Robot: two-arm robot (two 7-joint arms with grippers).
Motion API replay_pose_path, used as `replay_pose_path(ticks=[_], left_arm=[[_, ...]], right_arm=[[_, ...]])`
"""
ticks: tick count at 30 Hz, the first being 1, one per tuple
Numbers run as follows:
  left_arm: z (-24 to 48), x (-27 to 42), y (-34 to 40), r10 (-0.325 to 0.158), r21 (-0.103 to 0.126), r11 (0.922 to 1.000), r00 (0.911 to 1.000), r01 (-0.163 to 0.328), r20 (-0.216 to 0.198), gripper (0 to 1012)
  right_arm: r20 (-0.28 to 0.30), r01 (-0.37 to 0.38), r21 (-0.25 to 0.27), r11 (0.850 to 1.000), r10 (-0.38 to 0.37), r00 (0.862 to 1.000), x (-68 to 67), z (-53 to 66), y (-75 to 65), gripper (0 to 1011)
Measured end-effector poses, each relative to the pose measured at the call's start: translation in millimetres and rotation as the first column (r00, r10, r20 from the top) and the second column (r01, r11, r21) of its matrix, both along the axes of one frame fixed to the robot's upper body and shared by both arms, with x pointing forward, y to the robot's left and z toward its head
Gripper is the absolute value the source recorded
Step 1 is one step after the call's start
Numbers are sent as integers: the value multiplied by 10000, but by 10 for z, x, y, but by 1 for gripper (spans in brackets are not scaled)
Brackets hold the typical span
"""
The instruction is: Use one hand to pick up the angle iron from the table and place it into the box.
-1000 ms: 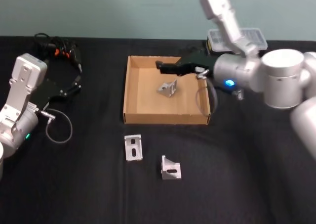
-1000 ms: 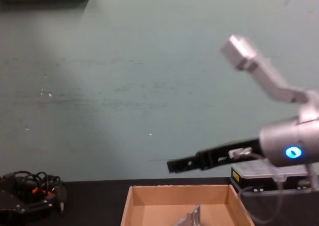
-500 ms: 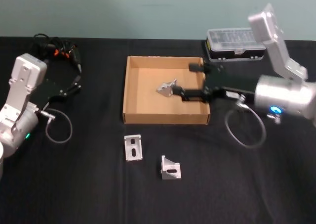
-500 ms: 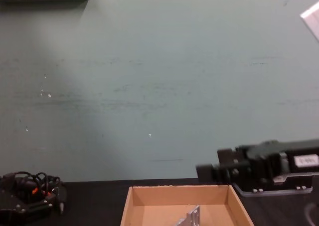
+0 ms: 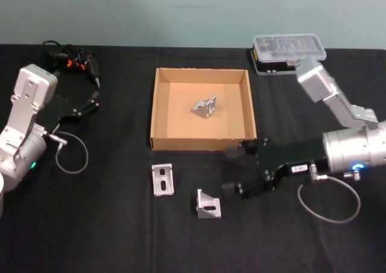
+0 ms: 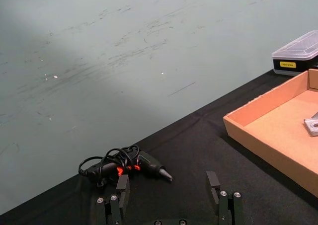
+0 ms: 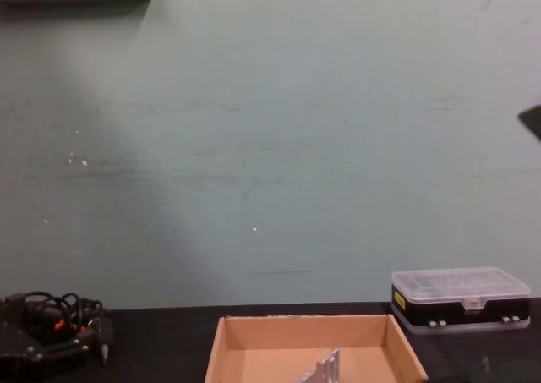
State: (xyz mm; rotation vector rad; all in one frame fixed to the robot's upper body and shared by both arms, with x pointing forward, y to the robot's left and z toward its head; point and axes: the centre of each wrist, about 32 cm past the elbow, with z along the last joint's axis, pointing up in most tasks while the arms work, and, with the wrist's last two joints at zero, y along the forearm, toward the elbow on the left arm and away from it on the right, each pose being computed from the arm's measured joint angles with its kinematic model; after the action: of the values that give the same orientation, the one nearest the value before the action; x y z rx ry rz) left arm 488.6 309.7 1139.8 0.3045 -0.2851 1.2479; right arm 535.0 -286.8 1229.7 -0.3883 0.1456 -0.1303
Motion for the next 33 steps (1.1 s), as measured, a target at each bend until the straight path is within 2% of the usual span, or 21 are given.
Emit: replay_pose_path(ticks=[5,11,19,33], left_arm=[[0,0,0,1,0,10000,10000,-1,0,1000],[0,0,0,0,0,10000,10000,0,0,1000],[0,0,0,0,0,10000,10000,0,-1,1000],[0,0,0,0,-1,10000,10000,0,-1,1000]], right_arm=[[-174,-959,-530,9940,951,9953,67,-43,121,1004],[109,-1434,-1012,9845,1452,9893,81,-109,274,1004],[510,-1244,-1246,9844,1315,9900,61,-195,414,1004],[610,-872,-1607,9831,981,9933,41,-393,562,1004]])
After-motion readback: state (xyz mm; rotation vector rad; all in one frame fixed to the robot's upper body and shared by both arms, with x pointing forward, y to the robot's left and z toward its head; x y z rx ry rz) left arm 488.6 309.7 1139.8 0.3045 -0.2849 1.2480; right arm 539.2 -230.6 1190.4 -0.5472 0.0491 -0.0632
